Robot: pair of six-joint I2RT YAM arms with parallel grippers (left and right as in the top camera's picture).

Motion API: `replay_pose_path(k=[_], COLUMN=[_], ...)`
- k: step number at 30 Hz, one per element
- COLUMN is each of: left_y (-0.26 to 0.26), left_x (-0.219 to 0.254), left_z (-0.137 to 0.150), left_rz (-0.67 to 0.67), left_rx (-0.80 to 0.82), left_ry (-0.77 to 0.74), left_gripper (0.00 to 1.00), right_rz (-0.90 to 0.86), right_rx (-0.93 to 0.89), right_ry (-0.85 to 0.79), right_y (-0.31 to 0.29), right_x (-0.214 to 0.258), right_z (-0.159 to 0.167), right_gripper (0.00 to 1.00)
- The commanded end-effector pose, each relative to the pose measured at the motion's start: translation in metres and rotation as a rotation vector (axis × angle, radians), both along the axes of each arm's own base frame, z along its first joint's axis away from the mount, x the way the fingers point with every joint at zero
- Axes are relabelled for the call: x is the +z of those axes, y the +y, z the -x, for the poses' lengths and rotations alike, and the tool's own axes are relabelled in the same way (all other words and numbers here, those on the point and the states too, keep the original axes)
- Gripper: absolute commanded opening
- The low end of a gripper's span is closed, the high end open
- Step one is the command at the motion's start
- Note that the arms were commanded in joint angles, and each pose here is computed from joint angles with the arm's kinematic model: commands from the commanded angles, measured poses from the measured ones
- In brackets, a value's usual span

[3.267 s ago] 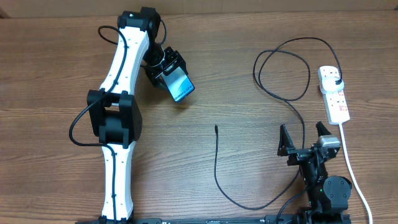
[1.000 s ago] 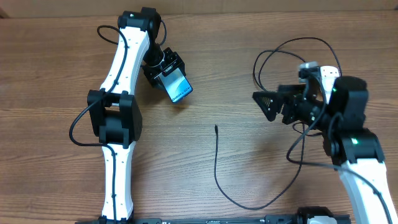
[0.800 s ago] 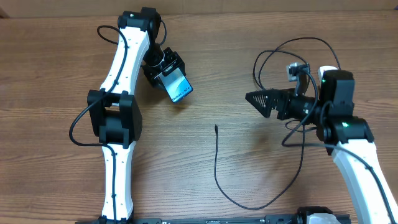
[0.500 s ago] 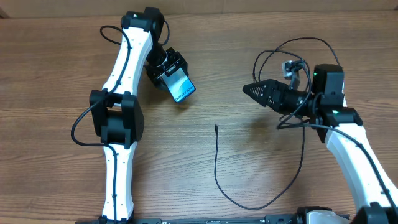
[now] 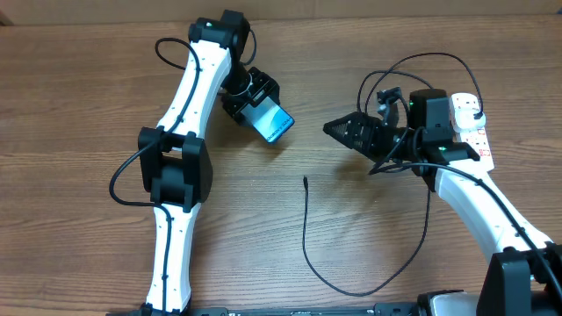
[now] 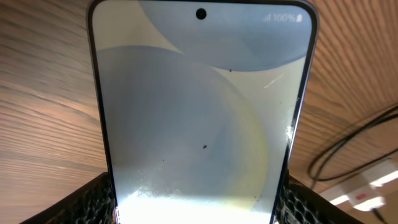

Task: Plug charger to phone and switch on socket
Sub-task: 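Raise the right arm and reach the right gripper toward the phone, then close the right gripper on the phone's edge beside the left gripper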

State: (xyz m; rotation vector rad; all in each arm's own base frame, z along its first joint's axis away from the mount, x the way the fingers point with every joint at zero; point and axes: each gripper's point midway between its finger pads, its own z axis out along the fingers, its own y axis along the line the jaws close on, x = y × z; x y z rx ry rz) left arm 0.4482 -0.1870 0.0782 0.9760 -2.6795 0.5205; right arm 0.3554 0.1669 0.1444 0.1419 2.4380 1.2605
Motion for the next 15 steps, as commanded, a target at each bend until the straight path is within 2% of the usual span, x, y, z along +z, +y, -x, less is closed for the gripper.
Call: replay_pose_path(k=[1, 5, 15], left_y=[-0.028, -0.044, -0.073], left_x=[0.017, 0.02, 0.025], left_z=[-0.001, 0.0, 0.011], left_rz=[0.082, 0.119, 0.154], left_rx=[0.075, 0.084, 0.121], left_ry=[0.02, 0.023, 0.08], left_gripper=[0.04, 0.04, 0.04], right_rz=[0.01, 0.044, 0.114], right_rx=[-0.006, -0.083, -0.125], right_ry=[-0.033, 0.02, 0.024], right_y=[0.008, 0.008, 0.023], right_x=[0.008, 0.0, -0.008], right_z=[-0.007, -0.01, -0.009], right_gripper=[1.0, 1.0, 1.0])
